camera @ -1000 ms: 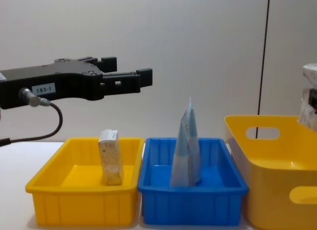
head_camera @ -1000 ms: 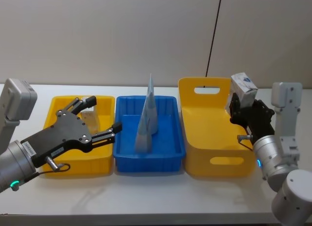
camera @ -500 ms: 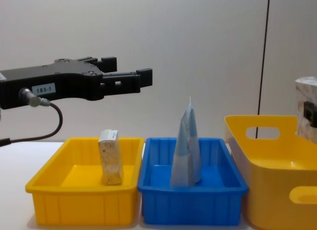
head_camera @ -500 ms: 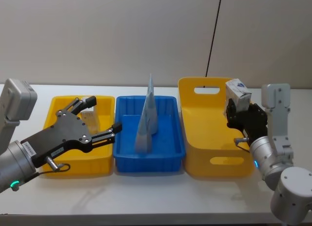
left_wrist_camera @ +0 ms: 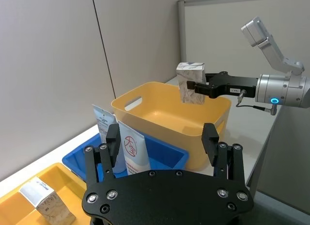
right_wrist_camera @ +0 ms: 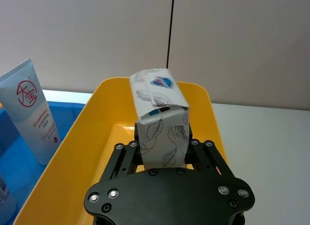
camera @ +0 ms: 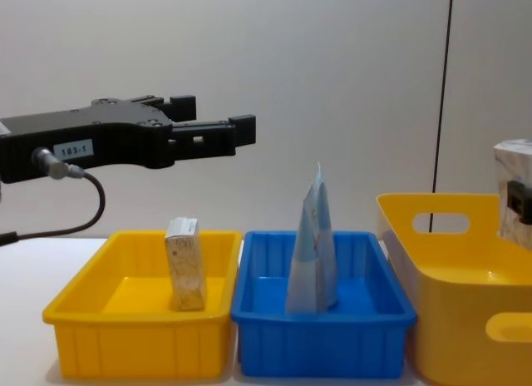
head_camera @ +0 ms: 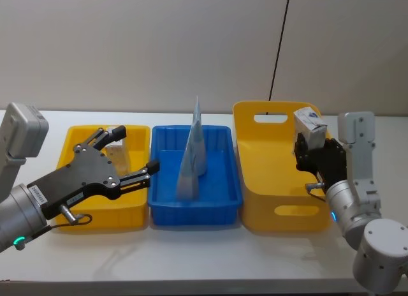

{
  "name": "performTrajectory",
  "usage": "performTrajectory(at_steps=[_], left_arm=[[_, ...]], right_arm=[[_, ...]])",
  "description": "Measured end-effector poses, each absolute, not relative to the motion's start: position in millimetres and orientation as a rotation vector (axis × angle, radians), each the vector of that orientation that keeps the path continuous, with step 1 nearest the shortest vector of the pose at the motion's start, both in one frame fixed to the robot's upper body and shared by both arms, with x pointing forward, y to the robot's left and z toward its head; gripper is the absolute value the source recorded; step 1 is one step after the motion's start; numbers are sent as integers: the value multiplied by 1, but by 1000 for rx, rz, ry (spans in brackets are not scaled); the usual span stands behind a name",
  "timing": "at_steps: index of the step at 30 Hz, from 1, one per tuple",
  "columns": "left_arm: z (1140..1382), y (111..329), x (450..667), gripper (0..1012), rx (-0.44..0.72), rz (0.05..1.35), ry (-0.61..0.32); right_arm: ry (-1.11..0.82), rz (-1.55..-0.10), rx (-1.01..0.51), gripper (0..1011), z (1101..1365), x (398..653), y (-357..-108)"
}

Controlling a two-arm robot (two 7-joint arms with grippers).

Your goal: Bimanual collaborative sorting of washing and personal care products

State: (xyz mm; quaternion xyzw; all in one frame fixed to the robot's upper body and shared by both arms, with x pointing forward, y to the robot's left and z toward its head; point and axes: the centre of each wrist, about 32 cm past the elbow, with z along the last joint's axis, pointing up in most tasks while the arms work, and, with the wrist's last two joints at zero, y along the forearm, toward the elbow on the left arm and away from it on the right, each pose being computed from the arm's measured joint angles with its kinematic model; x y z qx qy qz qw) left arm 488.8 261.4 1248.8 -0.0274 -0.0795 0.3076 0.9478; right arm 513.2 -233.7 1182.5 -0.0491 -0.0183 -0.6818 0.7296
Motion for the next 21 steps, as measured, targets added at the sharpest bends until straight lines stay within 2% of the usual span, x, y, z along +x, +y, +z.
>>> performTrajectory(at_steps=[1, 3, 4, 5, 15, 16, 21], left_arm=[[1249, 261, 489, 1002, -56, 626, -162], [1249, 261, 489, 1001, -56, 626, -162], [1249, 261, 489, 1001, -56, 626, -162], [1249, 261, 489, 1001, -56, 626, -162], [1249, 261, 489, 1001, -56, 626, -162], [1249, 261, 489, 1001, -56, 626, -162], [1249, 261, 489, 1002, -56, 626, -162]], right_arm=[[-41, -1502, -110, 391, 1182, 513, -234], [-42, -1502, -112, 483, 1182, 514, -234], [-42, -1502, -113, 483, 1182, 514, -234], [-42, -1502, -113, 545, 1182, 514, -234], [-42, -1502, -119, 850, 1181, 514, -234], [-42, -1502, -119, 903, 1181, 514, -234], [-42, -1503, -121, 995, 1181, 514, -234]])
